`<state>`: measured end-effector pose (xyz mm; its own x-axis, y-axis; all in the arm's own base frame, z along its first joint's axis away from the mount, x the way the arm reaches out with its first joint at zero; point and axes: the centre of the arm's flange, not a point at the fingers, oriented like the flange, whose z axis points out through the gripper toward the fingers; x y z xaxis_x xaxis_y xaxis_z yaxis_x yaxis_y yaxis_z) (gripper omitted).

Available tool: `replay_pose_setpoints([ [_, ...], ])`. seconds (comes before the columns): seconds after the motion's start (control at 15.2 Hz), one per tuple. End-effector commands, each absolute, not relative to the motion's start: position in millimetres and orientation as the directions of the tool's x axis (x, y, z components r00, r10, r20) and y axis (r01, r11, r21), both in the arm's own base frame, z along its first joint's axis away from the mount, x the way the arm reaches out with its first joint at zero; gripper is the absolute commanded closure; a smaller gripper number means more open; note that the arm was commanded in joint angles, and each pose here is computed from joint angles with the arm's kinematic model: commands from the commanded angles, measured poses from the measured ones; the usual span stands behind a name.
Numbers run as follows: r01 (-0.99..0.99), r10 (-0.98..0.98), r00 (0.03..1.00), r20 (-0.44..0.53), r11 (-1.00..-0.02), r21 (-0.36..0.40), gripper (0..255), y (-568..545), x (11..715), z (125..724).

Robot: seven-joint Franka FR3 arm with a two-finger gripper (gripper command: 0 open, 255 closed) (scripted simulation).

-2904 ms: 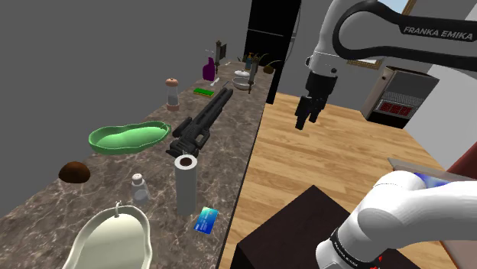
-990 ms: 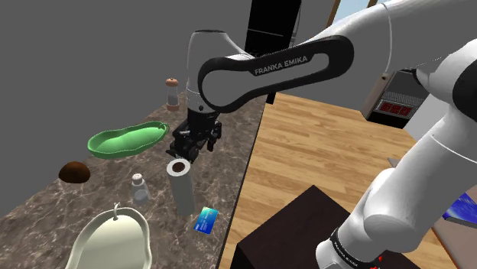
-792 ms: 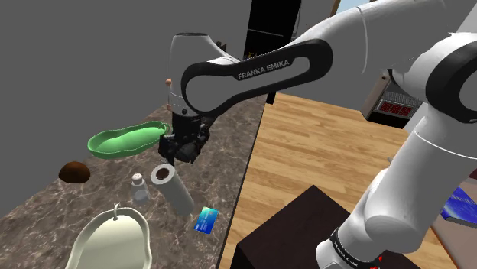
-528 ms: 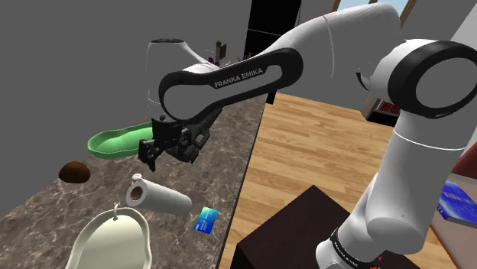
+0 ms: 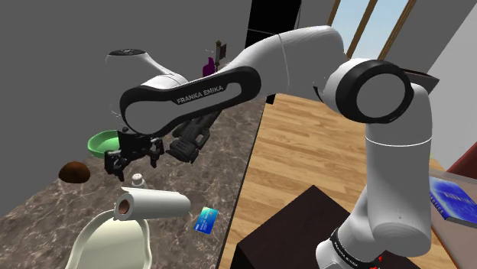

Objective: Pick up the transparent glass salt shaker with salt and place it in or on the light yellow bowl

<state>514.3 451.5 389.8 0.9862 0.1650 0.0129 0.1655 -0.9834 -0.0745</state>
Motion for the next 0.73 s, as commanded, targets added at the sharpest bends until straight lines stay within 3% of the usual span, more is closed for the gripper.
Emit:
replay_pose_setpoints([
  [0.0,0.165,0.165,0.986,0.014,-0.983,-0.074,0,453.9,515.2,379.4],
  [0.66,0.165,0.165,0.986,0.014,-0.983,-0.074,0,455.8,515.2,355.3],
])
